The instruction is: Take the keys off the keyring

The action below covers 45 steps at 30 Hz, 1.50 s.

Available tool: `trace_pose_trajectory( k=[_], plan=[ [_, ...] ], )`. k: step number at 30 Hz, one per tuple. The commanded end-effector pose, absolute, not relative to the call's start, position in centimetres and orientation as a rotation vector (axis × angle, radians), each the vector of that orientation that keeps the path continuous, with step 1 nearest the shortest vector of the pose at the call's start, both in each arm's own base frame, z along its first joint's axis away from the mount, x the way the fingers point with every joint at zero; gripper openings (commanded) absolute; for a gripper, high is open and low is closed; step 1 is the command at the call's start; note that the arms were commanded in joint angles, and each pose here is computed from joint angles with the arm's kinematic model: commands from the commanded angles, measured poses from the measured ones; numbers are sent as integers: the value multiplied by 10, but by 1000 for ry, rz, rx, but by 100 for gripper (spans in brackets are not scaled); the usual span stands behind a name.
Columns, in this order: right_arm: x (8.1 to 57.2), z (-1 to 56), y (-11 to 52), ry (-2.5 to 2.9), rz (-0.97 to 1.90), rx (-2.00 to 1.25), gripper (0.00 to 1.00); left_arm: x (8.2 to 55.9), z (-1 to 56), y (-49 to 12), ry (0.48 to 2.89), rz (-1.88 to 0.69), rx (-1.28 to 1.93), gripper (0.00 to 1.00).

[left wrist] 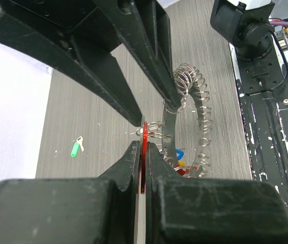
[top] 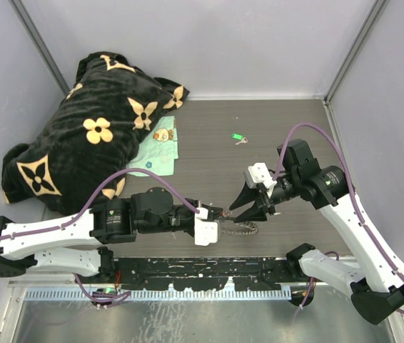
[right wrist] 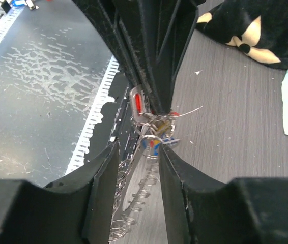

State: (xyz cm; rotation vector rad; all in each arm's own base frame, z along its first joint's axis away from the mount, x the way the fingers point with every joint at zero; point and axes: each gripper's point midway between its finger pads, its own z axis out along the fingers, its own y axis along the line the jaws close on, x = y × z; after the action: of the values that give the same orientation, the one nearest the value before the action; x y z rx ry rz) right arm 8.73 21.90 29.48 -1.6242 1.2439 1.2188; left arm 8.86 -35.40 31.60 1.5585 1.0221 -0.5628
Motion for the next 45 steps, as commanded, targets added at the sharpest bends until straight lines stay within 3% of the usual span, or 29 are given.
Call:
trace_pose_trajectory(
  k=[1,18,35,45],
  plan=[
    [97,320,223,1186,1149,-1620,44,86,358,-356,943,-618,1435,0],
    [100,304,230,1250,1251,-1623,65,86,353,-356,943,-618,1435,0],
    [80,298,229,1226,1332,-1635,63,91,353,-360,948,-604,1429,0],
    [79,300,224,1226,1259,-1642,55,102,347,-359,977,-598,1418,0]
  ],
)
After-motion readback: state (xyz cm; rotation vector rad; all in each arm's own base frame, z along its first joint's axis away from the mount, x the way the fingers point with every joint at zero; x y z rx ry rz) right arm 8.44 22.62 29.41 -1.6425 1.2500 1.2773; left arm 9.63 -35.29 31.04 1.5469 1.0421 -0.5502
